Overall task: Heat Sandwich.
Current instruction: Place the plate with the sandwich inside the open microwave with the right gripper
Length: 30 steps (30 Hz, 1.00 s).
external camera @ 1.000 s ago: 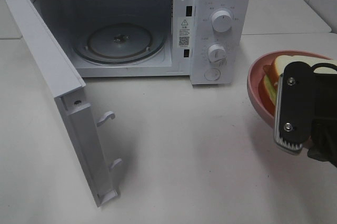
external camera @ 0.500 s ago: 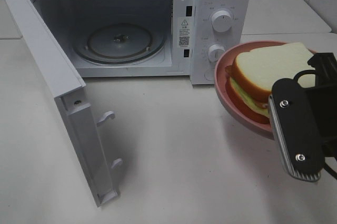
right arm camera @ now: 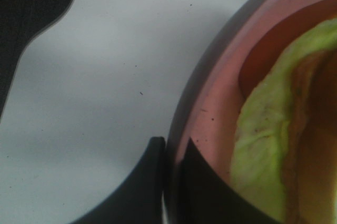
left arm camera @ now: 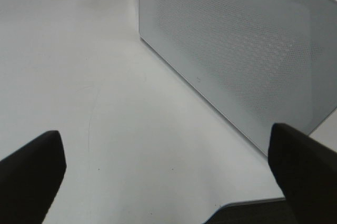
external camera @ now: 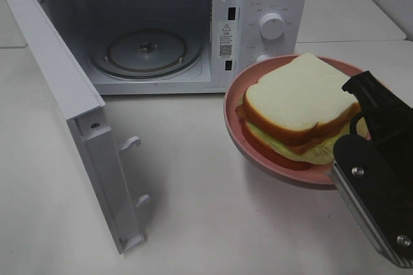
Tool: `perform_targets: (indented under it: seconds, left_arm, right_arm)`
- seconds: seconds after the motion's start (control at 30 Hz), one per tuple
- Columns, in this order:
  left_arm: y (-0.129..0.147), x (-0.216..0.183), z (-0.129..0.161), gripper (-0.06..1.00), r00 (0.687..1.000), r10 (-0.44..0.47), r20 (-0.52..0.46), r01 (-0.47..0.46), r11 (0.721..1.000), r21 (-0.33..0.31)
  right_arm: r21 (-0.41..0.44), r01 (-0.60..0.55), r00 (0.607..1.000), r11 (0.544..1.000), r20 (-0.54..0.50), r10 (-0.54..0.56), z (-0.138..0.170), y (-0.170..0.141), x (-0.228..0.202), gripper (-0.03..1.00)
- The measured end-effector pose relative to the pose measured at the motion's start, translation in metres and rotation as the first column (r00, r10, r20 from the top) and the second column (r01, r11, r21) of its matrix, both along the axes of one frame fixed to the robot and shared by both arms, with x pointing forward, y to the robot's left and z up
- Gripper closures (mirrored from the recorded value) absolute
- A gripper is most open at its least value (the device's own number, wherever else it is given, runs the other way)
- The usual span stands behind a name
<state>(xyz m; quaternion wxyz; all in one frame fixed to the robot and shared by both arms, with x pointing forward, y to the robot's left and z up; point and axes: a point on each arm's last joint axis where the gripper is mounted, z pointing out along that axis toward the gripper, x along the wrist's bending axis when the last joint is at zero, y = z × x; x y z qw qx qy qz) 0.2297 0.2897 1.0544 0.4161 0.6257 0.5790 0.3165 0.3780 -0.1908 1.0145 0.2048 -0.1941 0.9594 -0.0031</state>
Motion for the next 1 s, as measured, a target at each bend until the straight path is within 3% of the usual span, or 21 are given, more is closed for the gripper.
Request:
perform_targets:
  seconds: [0.23,1.0]
  left_arm:
    - [0.000,0.000,0.000,-0.02,1.000,0.000,0.000,0.000,1.000,0.000]
    - [0.000,0.000,0.000,-0.02,1.000,0.000,0.000,0.000,1.000,0.000]
  right_arm:
    - [0.044,-0.021,1.000,0.999,-0.004,0.022,0.000,0.004,-0.001,0.94]
    - [-0.023,-0.192,0.981,0.981,-0.015,0.191,-0.018,0.020,0.013,0.94]
